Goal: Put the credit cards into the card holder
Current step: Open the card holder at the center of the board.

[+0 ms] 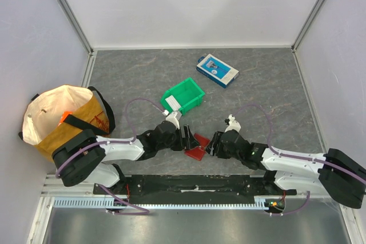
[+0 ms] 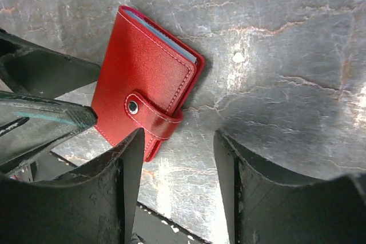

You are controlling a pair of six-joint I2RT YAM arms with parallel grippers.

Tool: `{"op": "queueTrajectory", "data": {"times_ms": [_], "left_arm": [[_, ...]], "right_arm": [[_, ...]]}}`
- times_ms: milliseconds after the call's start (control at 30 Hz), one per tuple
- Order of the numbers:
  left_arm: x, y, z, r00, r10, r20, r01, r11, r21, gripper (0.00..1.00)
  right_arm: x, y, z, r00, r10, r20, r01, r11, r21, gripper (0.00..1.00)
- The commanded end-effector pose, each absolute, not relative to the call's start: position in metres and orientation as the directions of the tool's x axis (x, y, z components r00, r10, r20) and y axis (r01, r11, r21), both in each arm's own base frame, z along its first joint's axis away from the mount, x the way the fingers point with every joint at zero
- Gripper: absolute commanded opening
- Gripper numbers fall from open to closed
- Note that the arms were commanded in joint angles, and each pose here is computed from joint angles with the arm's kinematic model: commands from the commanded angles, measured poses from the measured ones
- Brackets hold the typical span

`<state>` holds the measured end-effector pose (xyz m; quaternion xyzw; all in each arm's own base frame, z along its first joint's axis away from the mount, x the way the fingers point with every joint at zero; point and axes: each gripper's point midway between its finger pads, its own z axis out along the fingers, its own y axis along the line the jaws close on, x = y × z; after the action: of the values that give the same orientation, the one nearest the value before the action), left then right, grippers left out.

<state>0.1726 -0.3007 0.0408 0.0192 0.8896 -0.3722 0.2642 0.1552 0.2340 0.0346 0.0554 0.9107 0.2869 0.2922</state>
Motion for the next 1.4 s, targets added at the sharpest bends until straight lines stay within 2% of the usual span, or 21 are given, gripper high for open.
{"op": "queueTrajectory", "data": {"times_ms": [0,233,300,400,500,633,667,700,767,800,1000,1133,1367], "left_arm": [[0.166,-0.315,0.039,-0.867,-0.097,-0.488,0.301,0.678,-0.67,0.8],[0.154,-0.313,0.019,-0.897,-0.077,-0.436,0.275,0.674,-0.686,0.73],[0.152,-0.312,0.014,-0.902,-0.075,-0.425,0.267,0.677,-0.686,0.65],[0.151,-0.311,0.013,-0.904,-0.091,-0.417,0.256,0.665,-0.701,0.61],[0.151,-0.31,0.014,-0.901,-0.099,-0.422,0.257,0.663,-0.704,0.61],[0.152,-0.31,0.023,-0.893,-0.11,-0.435,0.266,0.651,-0.711,0.59],[0.153,-0.311,0.024,-0.891,-0.11,-0.441,0.271,0.649,-0.71,0.59],[0.153,-0.31,0.025,-0.889,-0.11,-0.444,0.273,0.651,-0.708,0.6],[0.155,-0.309,0.028,-0.881,-0.114,-0.459,0.282,0.651,-0.704,0.66],[0.156,-0.309,0.03,-0.877,-0.116,-0.467,0.286,0.655,-0.7,0.71],[0.163,-0.298,0.029,-0.861,-0.146,-0.487,0.271,0.679,-0.683,0.82],[0.167,-0.292,0.037,-0.851,-0.196,-0.488,0.264,0.642,-0.72,0.86],[0.164,-0.303,0.065,-0.85,-0.185,-0.494,0.352,0.499,-0.792,0.87]], "right_arm": [[0.154,0.248,0.031,-0.837,0.28,-0.47,-0.088,0.779,0.62,0.59],[0.145,0.255,0.013,-0.868,0.301,-0.395,-0.044,0.745,0.665,0.56],[0.144,0.255,0.01,-0.869,0.308,-0.387,-0.033,0.744,0.667,0.5],[0.143,0.253,0.007,-0.868,0.323,-0.378,-0.019,0.739,0.674,0.45],[0.145,0.249,0.009,-0.854,0.344,-0.39,-0.017,0.731,0.682,0.35],[0.15,0.248,0.021,-0.828,0.366,-0.424,-0.048,0.708,0.704,0.16],[0.151,0.248,0.024,-0.823,0.367,-0.433,-0.056,0.706,0.706,0.14],[0.152,0.248,0.027,-0.818,0.371,-0.439,-0.061,0.704,0.708,0.13],[0.153,0.248,0.034,-0.809,0.376,-0.452,-0.081,0.69,0.719,0.01],[0.152,0.247,0.034,-0.808,0.374,-0.456,-0.085,0.691,0.718,0.0],[0.146,0.25,0.053,-0.794,0.403,-0.455,-0.148,0.598,0.788,0.0],[0.144,0.249,0.065,-0.781,0.415,-0.467,-0.187,0.557,0.809,0.0],[0.142,0.254,0.1,-0.754,0.424,-0.502,-0.283,0.481,0.83,0.0]]}}
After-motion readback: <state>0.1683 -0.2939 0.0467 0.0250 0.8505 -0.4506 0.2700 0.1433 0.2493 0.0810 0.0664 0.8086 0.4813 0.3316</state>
